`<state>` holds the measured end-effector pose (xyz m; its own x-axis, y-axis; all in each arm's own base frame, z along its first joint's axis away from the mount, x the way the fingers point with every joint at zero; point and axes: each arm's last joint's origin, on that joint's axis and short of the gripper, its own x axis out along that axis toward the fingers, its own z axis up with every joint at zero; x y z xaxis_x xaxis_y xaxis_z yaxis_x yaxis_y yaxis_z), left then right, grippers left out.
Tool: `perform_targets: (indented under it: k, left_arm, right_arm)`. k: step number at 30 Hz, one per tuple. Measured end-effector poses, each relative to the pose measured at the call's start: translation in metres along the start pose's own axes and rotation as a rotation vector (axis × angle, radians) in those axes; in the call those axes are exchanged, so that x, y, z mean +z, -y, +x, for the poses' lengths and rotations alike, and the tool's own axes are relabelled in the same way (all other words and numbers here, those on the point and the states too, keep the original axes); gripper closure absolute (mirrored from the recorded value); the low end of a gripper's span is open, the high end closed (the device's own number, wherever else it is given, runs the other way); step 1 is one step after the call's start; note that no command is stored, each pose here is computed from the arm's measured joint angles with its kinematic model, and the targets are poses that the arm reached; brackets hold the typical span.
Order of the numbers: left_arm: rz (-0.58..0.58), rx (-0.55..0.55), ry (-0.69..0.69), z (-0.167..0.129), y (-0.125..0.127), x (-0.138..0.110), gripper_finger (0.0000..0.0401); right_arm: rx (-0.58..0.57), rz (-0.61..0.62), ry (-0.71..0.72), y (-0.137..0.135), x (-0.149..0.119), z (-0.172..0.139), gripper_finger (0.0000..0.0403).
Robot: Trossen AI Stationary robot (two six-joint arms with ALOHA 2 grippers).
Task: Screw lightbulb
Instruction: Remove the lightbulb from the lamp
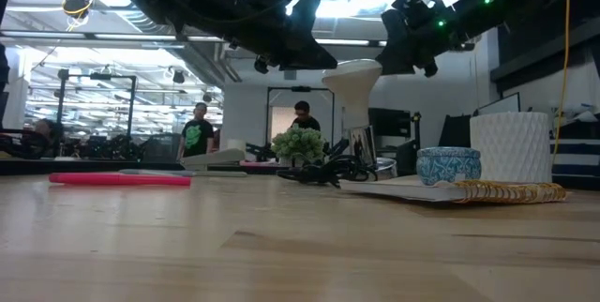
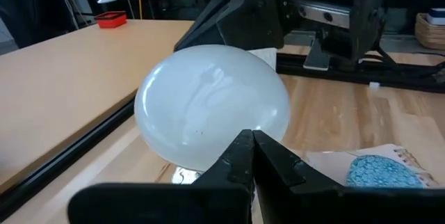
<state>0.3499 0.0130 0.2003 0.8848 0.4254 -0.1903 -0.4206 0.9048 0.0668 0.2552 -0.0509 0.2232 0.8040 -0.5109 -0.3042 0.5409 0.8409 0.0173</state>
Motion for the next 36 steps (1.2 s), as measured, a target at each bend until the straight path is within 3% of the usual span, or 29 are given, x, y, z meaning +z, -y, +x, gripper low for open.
perform_targets:
  k: [12, 19, 27, 31, 36]
  left_arm:
    - [0.005, 0.008, 0.035, 0.002, -0.004, 0.004, 0.0401]
    - [-0.002, 0.024, 0.174, 0.002, -0.009, 0.019, 0.0401]
    - [-0.033, 0.059, 0.22, 0.005, -0.021, 0.023, 0.0401]
    - [-0.049, 0.11, 0.237, 0.01, -0.038, 0.025, 0.0401]
    - [-0.07, 0.159, 0.23, 0.019, -0.068, 0.024, 0.0401]
  right_arm:
    - [-0.016, -0.047, -0.115, 0.002, -0.012, 0.0, 0.0391]
    - [-0.123, -0.096, -0.065, 0.008, -0.003, -0.008, 0.0391]
    - [-0.118, -0.083, -0.007, 0.017, 0.015, -0.038, 0.0391]
    - [0.002, 0.009, -0.036, 0.021, 0.019, -0.057, 0.0391]
    - [0.26, 0.083, -0.051, 0.019, 0.024, -0.074, 0.0391]
